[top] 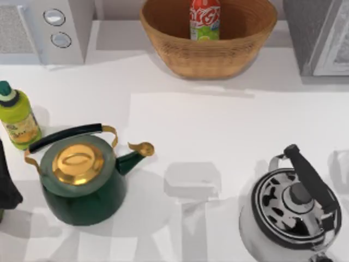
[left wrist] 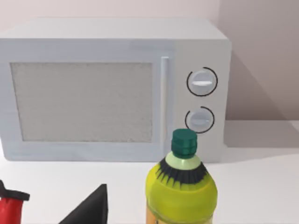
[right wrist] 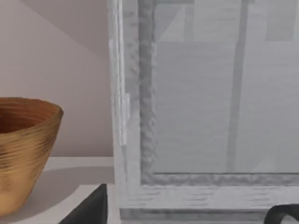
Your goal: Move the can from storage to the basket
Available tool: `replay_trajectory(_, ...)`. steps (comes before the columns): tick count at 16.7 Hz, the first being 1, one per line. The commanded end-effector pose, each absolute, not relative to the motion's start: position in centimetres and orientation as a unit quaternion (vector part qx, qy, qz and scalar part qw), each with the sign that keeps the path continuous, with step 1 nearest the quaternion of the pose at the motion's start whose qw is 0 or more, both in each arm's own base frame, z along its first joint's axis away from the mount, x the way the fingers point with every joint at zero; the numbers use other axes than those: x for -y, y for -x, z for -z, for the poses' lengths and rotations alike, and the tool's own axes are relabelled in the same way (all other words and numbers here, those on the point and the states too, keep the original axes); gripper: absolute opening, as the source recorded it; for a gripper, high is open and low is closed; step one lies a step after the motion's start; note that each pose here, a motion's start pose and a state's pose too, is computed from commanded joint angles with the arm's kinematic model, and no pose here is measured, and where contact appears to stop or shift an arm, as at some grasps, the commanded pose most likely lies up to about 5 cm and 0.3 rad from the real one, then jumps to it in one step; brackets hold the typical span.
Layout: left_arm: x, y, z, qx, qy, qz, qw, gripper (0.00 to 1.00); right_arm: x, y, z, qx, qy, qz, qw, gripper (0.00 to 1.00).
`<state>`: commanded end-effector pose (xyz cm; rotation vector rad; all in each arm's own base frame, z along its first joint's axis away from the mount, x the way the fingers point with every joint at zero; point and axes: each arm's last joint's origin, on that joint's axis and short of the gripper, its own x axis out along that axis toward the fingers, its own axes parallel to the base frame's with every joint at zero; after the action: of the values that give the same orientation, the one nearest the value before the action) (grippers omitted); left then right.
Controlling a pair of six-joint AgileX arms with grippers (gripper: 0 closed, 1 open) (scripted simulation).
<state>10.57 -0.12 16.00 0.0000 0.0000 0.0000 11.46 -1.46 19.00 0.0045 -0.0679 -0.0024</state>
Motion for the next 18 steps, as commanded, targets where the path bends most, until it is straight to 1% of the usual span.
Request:
replay_trajectory(4, 0.1, -10.6, -16.0, 0.0, 0.0, 0.0, 1.0, 1.0, 4.2, -13.5, -21.2, 0.042, 0.004, 0.003, 0.999, 1.0)
replay_trajectory(8, 0.1, -10.6, -16.0, 0.0, 0.0, 0.0, 1.0, 1.0, 8.8, -15.8, -21.7, 0.034, 0.011, -0.001, 0.999, 1.0)
replay_trajectory(12, 0.1, -10.6, -16.0, 0.0, 0.0, 0.0, 1.0, 1.0, 14.2, -16.7, -20.1, 0.019, 0.011, -0.005, 1.0, 1.0)
replay_trajectory(15, 0.1, -10.6, -16.0, 0.0, 0.0, 0.0, 1.0, 1.0, 17.6, -16.3, -17.9, 0.005, 0.003, -0.005, 1.0, 1.0)
replay_trajectory(18, 0.1, -10.6, -16.0, 0.0, 0.0, 0.0, 1.0, 1.0, 19.6, -15.6, -16.4, 0.0, 0.0, -0.002, 1.0, 1.0)
